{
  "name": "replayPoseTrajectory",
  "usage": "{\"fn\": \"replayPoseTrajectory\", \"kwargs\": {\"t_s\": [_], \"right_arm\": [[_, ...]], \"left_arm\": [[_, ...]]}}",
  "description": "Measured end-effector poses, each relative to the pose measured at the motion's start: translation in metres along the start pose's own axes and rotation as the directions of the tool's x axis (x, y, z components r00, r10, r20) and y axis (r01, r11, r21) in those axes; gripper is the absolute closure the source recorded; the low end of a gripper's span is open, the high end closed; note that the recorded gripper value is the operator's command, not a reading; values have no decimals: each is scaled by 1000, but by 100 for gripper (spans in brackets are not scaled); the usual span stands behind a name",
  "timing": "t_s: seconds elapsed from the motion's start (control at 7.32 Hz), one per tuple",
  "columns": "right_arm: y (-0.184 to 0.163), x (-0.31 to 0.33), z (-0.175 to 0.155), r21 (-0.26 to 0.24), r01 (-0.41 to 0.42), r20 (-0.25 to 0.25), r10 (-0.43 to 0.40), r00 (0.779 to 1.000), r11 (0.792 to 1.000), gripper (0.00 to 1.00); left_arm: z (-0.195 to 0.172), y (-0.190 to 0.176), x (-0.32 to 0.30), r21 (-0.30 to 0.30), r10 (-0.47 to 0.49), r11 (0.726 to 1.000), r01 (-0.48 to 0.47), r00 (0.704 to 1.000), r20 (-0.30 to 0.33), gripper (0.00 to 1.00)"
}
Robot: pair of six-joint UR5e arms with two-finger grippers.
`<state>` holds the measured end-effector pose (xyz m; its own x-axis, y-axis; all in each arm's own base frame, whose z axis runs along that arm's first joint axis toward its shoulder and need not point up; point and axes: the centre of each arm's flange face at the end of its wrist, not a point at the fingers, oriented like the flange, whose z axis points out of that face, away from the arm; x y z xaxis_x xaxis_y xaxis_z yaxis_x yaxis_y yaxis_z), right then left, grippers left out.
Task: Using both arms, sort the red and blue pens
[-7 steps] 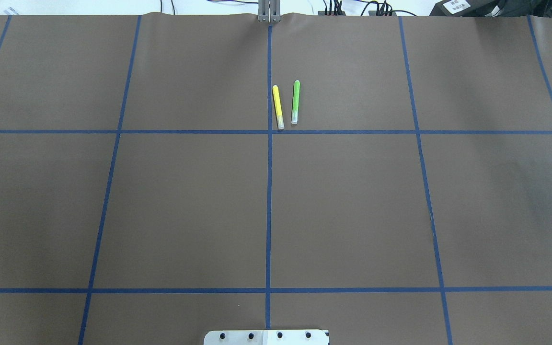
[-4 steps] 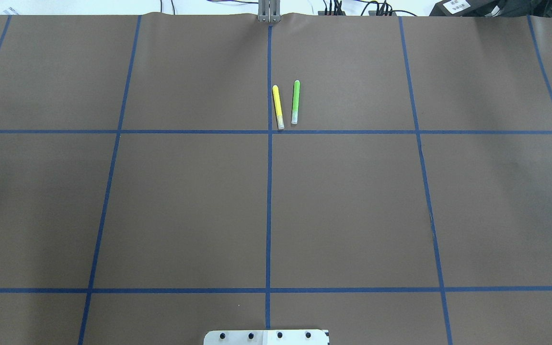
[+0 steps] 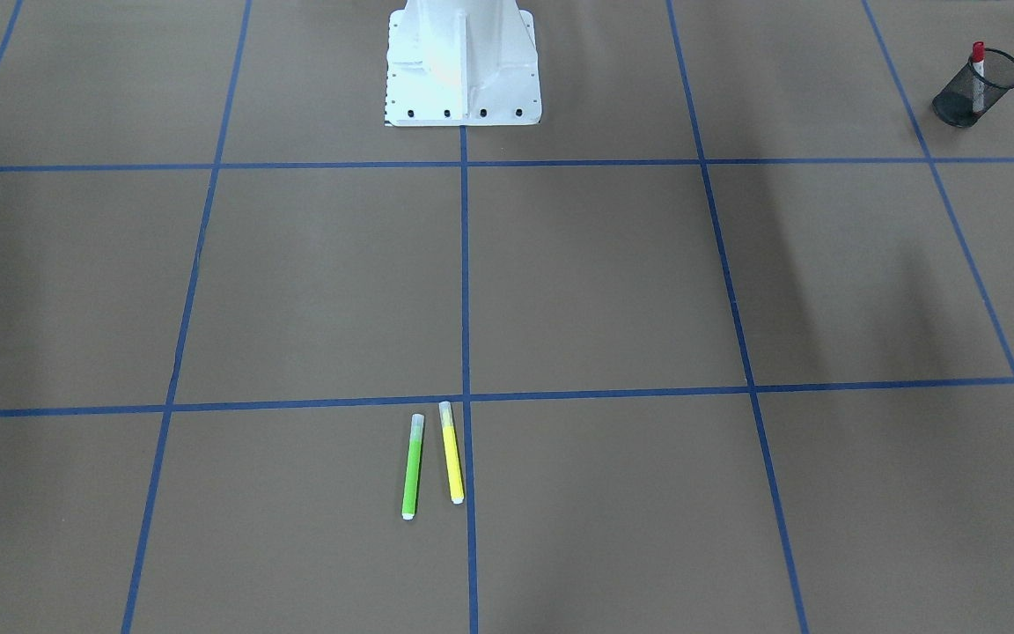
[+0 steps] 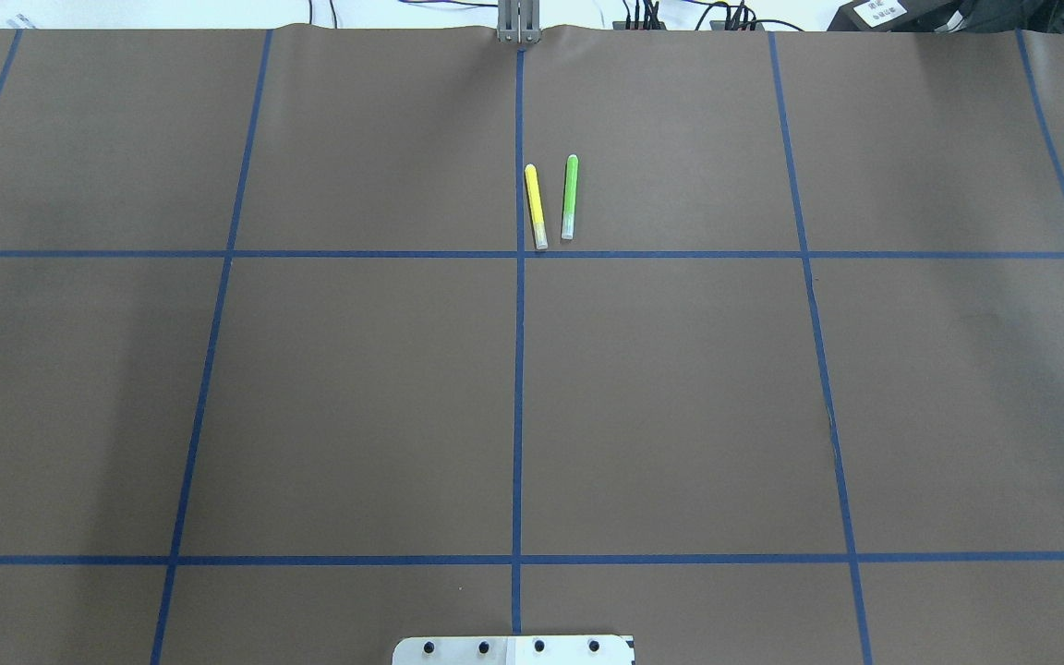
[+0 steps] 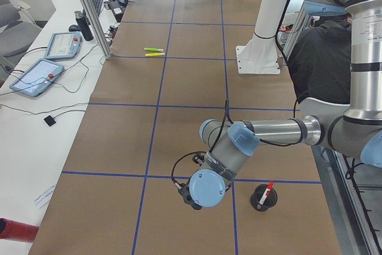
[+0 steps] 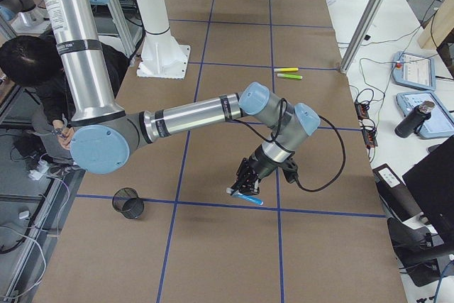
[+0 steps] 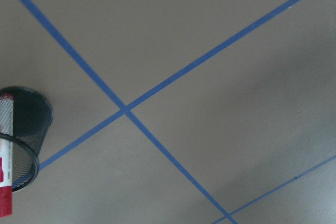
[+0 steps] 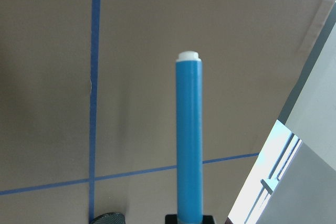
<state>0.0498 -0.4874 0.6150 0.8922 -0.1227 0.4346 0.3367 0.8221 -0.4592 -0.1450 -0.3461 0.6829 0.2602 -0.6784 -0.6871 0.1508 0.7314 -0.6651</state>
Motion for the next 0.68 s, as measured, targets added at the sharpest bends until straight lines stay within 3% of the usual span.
{"fn": "replayPoseTrajectory", "kwargs": {"t_s": [0.14, 0.41, 0.68], "right_arm": [[24, 5, 28, -25, -9, 34, 10, 999, 1000, 100], [81, 9, 77, -78, -34, 100, 42, 994, 996, 100], [135, 11, 121, -129, -39, 164, 60, 985, 991, 100]], "left_arm": [[-11, -1, 23, 63, 128, 990, -129, 992, 14, 0], [-30, -3, 61, 169, 317, 931, -323, 947, 58, 0], [-43, -8, 101, 235, 377, 885, -402, 915, 143, 0]]}}
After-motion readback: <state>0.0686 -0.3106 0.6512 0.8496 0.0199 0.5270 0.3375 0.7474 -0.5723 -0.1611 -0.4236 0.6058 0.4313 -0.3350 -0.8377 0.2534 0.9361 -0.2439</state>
